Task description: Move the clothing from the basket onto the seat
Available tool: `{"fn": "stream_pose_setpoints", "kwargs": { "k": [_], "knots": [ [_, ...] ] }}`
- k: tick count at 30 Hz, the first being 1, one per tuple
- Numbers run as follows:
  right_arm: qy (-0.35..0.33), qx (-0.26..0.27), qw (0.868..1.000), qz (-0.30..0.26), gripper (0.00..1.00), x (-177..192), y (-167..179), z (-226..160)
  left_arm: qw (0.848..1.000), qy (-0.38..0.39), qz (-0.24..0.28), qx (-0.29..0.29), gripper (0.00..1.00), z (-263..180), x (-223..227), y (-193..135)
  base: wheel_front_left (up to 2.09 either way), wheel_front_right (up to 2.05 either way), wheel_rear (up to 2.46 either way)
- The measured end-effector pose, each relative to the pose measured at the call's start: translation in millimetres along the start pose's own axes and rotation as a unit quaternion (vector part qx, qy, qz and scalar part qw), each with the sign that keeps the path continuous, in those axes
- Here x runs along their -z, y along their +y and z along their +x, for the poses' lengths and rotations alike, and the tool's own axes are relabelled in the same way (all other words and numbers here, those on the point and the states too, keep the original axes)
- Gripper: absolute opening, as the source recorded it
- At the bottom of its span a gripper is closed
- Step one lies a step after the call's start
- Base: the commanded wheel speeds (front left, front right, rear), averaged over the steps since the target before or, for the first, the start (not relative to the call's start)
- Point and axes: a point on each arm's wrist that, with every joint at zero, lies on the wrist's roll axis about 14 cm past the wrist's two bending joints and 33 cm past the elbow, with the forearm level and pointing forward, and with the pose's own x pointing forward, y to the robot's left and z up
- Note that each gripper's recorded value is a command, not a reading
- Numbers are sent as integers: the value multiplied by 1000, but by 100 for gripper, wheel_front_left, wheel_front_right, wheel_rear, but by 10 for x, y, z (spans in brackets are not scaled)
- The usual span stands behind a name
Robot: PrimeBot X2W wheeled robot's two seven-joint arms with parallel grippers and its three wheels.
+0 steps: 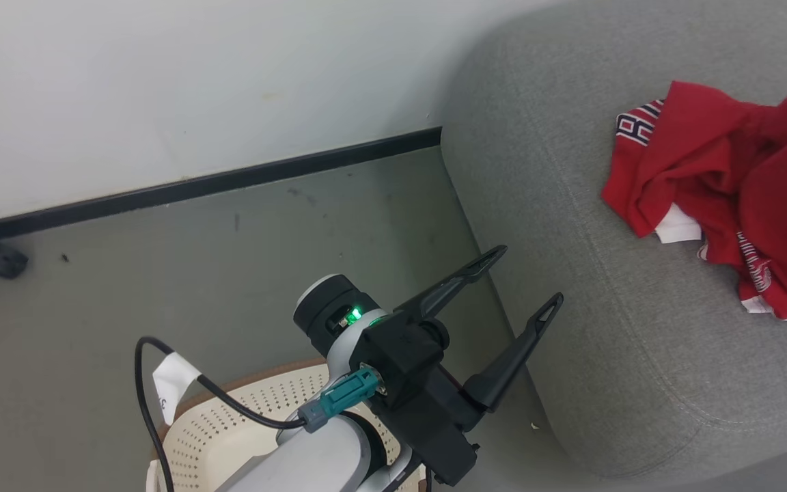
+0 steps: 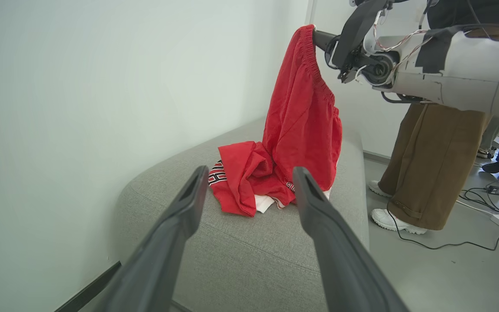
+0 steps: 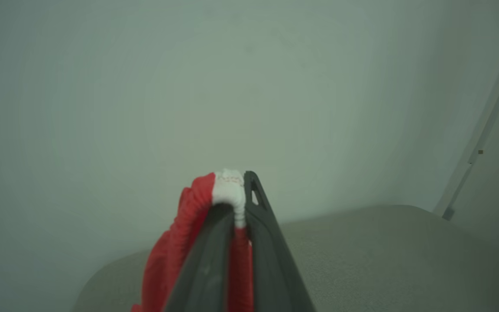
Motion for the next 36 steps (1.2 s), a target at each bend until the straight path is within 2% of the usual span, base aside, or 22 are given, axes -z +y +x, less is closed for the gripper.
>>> {"fn": "stream_pose_setpoints", "kwargs": {
  "k": [5, 13, 14, 15, 16, 18, 29, 36],
  "knots": [
    [99, -39, 994, 20, 0, 876, 583, 4, 1000, 11, -7, -25, 100, -56, 111, 263, 0, 0, 0],
    [175, -87, 980, 38, 0, 1534, 1243, -69, 998, 26, -6, -58, 100, -166, 265, 560, 0, 0, 0],
    [180, -91, 979, 37, 3, 1585, 1288, -81, 998, 28, -6, -61, 100, -178, 285, 587, 0, 0, 0],
    [184, -94, 978, 37, 21, 1623, 1323, -90, 998, 30, -7, -64, 100, -187, 301, 608, 0, 0, 0],
    [188, -97, 977, 35, 44, 1651, 1348, -97, 997, 32, -8, -66, 100, -196, 316, 627, 0, 0, 0],
    [194, -100, 975, 31, 100, 1697, 1370, -118, 997, 33, -7, -70, 100, -204, 330, 654, 0, 0, 0],
    [199, -118, 973, 17, 100, 1667, 1388, -257, 997, 23, 2, -68, 100, -160, 274, 673, 0, 0, 0],
    [223, -142, 964, 4, 100, 1813, 1426, -633, 997, 27, 4, -69, 100, -160, 296, 650, 0, 0, 0]
  ]
}}
